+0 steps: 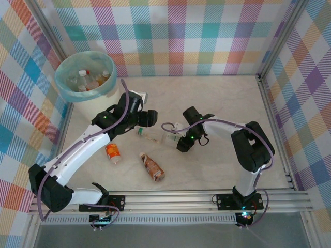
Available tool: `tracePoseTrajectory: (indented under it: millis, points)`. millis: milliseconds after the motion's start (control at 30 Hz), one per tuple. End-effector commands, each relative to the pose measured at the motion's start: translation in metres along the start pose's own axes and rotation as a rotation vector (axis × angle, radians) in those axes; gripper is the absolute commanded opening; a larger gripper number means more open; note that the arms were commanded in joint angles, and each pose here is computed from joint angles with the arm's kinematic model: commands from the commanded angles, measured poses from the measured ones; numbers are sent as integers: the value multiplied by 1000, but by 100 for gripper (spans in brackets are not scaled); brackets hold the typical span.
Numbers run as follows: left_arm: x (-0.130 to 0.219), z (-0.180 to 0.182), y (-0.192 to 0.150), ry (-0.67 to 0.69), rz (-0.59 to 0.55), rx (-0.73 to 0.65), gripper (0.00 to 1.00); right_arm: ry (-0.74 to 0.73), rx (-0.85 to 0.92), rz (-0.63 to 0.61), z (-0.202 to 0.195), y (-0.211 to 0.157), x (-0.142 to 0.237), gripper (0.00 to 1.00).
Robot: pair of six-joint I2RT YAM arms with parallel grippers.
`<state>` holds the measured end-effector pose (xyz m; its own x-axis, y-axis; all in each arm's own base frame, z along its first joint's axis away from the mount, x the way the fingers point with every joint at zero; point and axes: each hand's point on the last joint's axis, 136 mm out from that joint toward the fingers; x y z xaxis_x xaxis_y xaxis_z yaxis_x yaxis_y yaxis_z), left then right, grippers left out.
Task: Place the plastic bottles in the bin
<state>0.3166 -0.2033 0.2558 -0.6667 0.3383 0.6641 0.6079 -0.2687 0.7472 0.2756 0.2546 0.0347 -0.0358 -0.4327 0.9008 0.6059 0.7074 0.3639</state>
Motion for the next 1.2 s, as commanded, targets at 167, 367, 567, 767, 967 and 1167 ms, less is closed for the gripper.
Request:
tracePoseTrajectory:
  millis: [167,367,567,767,967,1167]
  points:
    - [25,-1,19,-26,-78,11,74,-16,-35,-91,9,12,30,48]
    - [40,-7,35,-70,-142,48,75,-12,-71,-158,18,22,54,48]
    - [50,-18,50,-150,-222,106,81,48,-91,-312,40,49,97,48]
    - [45,-34,60,-256,-267,191,86,188,-52,-554,74,93,153,48]
    - [45,-52,69,-371,-289,237,88,267,3,-687,96,119,196,48]
    - [40,-62,65,-433,-248,272,86,327,15,-733,108,128,213,50]
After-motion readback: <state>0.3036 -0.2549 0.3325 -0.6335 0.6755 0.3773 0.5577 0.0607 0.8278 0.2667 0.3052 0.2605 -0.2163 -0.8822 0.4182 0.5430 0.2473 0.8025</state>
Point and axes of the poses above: each hand's point on the last joint's axis, 136 mm out from that joint toward the fingers, its own x axis back along the fingers, its own z axis along the line the jaws close on, y = z × x, and after that the axes turned 12 degrees about -x, right-handed
